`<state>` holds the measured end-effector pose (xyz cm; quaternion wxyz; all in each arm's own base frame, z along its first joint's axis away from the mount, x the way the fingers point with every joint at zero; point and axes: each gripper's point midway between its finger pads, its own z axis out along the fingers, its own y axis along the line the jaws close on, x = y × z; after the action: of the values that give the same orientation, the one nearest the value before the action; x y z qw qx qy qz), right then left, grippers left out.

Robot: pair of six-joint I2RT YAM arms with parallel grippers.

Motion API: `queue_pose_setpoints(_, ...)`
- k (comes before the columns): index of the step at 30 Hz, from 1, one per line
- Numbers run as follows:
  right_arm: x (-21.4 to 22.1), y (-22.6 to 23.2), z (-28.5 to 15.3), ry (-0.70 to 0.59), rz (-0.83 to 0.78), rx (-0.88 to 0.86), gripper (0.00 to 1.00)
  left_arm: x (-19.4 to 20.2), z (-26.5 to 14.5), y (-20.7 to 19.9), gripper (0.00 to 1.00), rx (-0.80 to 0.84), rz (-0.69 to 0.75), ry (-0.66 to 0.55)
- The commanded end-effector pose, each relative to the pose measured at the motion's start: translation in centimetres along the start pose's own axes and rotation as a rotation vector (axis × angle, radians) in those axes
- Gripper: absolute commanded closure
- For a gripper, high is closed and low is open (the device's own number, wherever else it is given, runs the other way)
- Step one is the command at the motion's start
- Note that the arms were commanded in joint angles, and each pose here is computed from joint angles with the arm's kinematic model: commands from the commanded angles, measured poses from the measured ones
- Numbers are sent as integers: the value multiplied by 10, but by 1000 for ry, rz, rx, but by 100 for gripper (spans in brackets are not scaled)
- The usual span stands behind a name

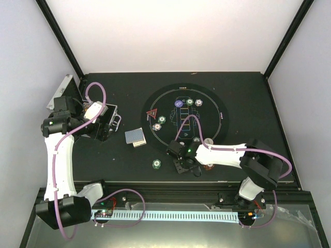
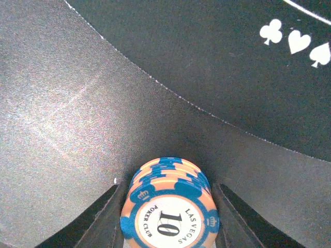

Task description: Distribute texas hold em gaming equipment

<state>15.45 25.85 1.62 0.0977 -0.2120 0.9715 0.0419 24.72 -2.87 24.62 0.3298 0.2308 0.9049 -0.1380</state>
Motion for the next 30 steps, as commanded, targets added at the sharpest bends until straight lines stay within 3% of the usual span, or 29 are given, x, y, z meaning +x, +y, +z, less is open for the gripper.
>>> queue_pose_setpoints(1, -4, 6, -1, -10, -8, -8, 55, -3, -3, -1, 1, 5, 8, -10)
queue_pose_setpoints(5, -4, 8, -1, -2, -12, -12, 42, -1, -3, -2, 1, 7, 7, -6)
queue_pose_setpoints(8, -5, 9, -5, -4, -19, -8, 38, 1, -3, -2, 1, 3, 13, -4)
queue_pose_setpoints(30, -11, 9, -16, -17, -36, -1, 35, -3, -5, -2, 1, 17, 4, 3)
